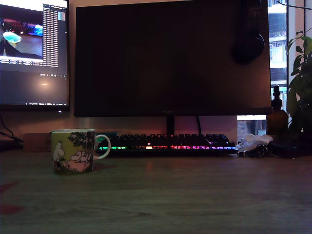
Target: Pick up the coffee capsules on the table and drop them inside the coffee cup
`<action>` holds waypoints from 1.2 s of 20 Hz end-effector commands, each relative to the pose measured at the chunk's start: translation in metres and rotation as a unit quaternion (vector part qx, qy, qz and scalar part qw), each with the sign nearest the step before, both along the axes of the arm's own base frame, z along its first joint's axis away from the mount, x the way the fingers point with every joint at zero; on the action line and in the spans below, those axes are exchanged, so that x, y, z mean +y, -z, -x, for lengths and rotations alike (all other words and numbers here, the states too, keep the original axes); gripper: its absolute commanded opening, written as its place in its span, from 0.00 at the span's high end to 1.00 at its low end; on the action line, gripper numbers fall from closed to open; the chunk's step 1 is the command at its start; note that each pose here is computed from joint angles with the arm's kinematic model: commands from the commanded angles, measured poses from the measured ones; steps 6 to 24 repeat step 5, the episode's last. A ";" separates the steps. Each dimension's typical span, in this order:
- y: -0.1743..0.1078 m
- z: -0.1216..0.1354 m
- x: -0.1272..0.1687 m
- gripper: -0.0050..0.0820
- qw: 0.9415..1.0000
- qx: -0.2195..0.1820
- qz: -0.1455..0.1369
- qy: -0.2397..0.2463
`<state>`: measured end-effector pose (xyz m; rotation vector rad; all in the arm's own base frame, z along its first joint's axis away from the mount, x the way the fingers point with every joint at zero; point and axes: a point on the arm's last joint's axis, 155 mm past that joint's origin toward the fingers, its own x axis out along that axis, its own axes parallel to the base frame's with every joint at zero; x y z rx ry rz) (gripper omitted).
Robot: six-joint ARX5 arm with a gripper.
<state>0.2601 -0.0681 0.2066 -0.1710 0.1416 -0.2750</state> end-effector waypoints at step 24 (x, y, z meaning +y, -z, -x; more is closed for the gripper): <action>-0.009 0.010 0.002 0.96 1.000 -0.028 0.008 -0.001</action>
